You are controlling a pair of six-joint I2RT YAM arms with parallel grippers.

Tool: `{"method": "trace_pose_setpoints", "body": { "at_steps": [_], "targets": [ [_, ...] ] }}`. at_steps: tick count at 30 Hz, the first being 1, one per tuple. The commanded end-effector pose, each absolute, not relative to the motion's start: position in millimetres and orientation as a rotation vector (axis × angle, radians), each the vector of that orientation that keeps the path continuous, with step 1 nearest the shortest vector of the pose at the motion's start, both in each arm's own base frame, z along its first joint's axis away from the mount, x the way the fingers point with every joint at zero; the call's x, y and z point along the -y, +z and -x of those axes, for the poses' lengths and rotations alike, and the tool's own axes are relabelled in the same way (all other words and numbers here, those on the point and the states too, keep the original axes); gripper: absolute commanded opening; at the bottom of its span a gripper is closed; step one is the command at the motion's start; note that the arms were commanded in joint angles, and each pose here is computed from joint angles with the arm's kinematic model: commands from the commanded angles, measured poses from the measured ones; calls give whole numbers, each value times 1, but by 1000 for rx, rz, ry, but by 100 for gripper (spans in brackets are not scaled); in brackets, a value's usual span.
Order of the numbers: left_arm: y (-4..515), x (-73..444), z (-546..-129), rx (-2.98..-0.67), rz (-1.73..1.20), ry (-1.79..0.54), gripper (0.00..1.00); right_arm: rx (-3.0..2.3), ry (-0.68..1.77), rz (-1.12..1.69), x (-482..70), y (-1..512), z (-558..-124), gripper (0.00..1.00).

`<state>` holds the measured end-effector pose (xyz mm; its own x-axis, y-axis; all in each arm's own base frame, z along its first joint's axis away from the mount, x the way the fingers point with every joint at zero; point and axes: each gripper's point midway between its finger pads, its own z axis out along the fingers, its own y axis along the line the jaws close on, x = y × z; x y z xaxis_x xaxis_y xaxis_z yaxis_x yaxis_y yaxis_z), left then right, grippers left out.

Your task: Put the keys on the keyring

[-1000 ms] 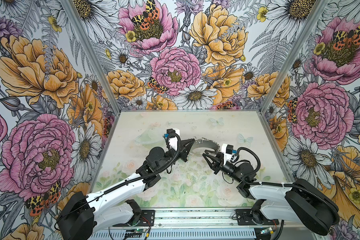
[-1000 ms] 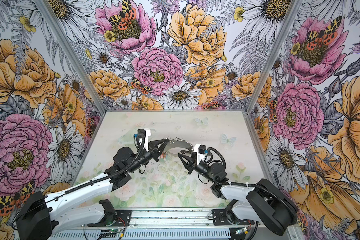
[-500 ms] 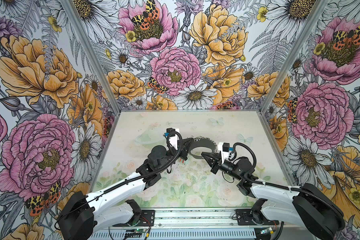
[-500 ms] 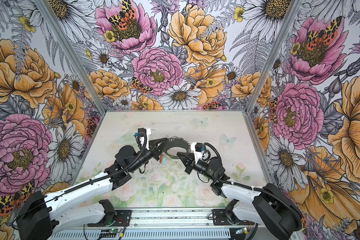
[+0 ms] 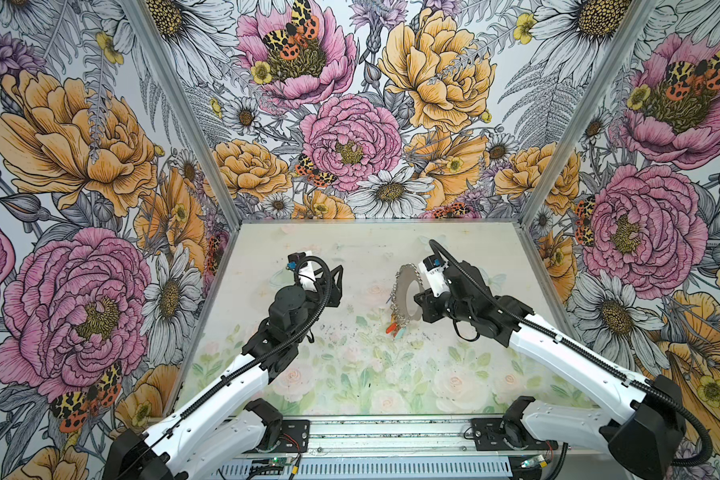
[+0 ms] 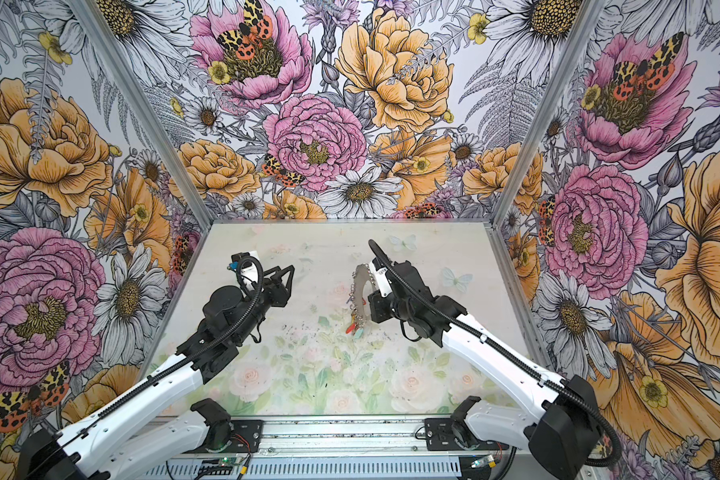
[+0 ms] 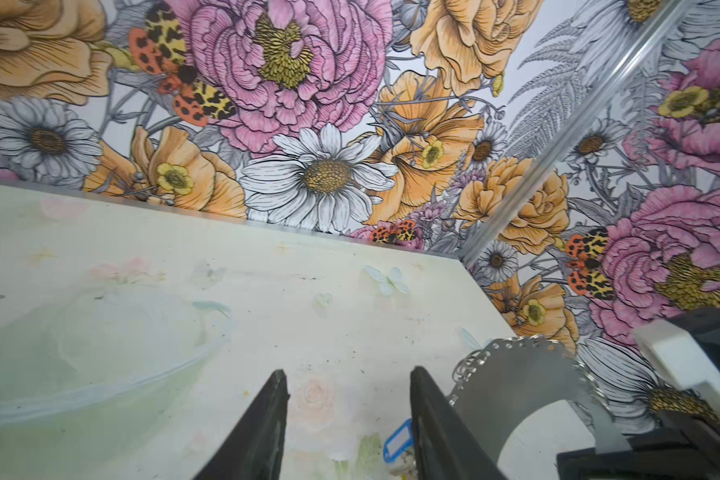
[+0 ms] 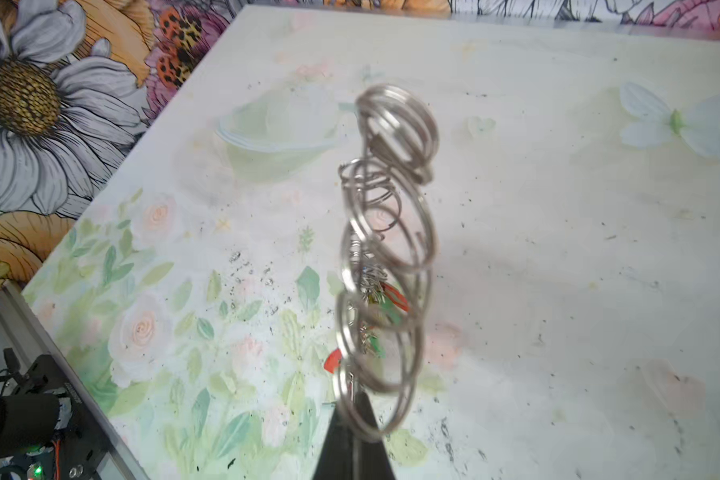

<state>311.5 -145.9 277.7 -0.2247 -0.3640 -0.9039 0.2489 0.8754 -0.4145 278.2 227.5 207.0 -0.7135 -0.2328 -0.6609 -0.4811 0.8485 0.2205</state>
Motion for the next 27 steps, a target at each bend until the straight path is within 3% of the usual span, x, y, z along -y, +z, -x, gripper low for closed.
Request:
{"method": "trace_pose_setpoints", "body": {
  "at_steps": [1,7,14,20,27],
  "targets": [
    [243,114,-309,-1791,163,-435,50,-2622,158,596,-185,196,-264,0],
    [224,76,-300,-1799,239,-329,52,-2716,72,808,-227,201,-265,0],
    [222,48,-283,-1731,313,-247,54,-2627,203,1061,-338,214,-270,0],
    [220,36,-270,-1669,341,-234,55,-2570,424,1080,-412,227,-278,0],
    [208,33,-266,-1667,336,-221,58,-2658,455,1006,-425,195,-295,0]
  ]
}}
